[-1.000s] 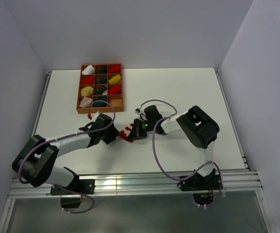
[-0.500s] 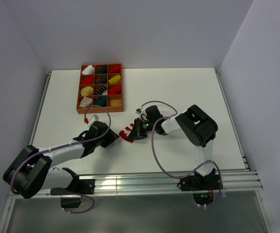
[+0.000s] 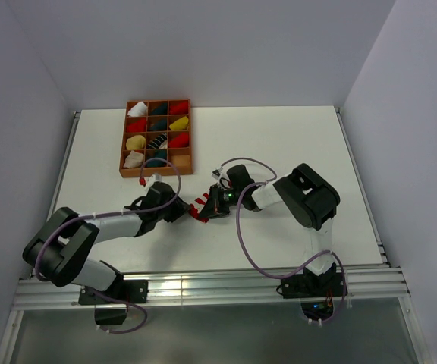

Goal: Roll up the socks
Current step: Roll the sock at the center of the board.

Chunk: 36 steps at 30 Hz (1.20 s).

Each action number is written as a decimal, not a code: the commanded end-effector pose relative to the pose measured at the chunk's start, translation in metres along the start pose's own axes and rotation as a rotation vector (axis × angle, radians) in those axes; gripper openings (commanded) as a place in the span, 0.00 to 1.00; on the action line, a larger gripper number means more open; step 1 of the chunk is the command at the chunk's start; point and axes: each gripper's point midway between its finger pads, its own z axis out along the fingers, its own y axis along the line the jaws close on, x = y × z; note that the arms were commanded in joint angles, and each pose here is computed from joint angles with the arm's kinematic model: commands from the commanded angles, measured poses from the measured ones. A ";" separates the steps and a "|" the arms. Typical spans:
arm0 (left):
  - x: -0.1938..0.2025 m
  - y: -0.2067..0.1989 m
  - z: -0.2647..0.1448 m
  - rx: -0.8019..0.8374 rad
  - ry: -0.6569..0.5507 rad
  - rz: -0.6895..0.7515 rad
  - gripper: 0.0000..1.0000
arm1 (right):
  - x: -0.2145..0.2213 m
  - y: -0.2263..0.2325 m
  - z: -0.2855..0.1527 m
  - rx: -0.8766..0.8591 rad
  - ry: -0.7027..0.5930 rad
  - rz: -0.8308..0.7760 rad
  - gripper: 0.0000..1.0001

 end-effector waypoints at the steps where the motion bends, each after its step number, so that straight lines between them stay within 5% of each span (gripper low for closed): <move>1: 0.013 0.038 0.002 -0.154 0.059 0.053 0.34 | 0.034 -0.051 -0.002 0.169 0.068 0.114 0.00; 8: 0.017 0.050 0.000 -0.215 0.081 0.054 0.23 | 0.030 -0.047 -0.003 0.171 0.064 0.110 0.00; 18: 0.018 0.074 -0.001 -0.393 0.107 0.089 0.23 | 0.011 -0.047 -0.031 0.340 -0.034 -0.052 0.41; 21: 0.016 0.075 0.000 -0.414 0.106 0.100 0.23 | 0.010 -0.038 -0.041 0.388 -0.053 -0.110 0.45; 29: 0.012 0.055 0.002 -0.380 0.096 0.147 0.24 | -0.009 -0.008 -0.078 0.527 -0.239 -0.286 0.33; 36: 0.013 0.043 0.002 -0.368 0.093 0.195 0.24 | -0.013 0.049 -0.064 0.476 -0.322 -0.566 0.30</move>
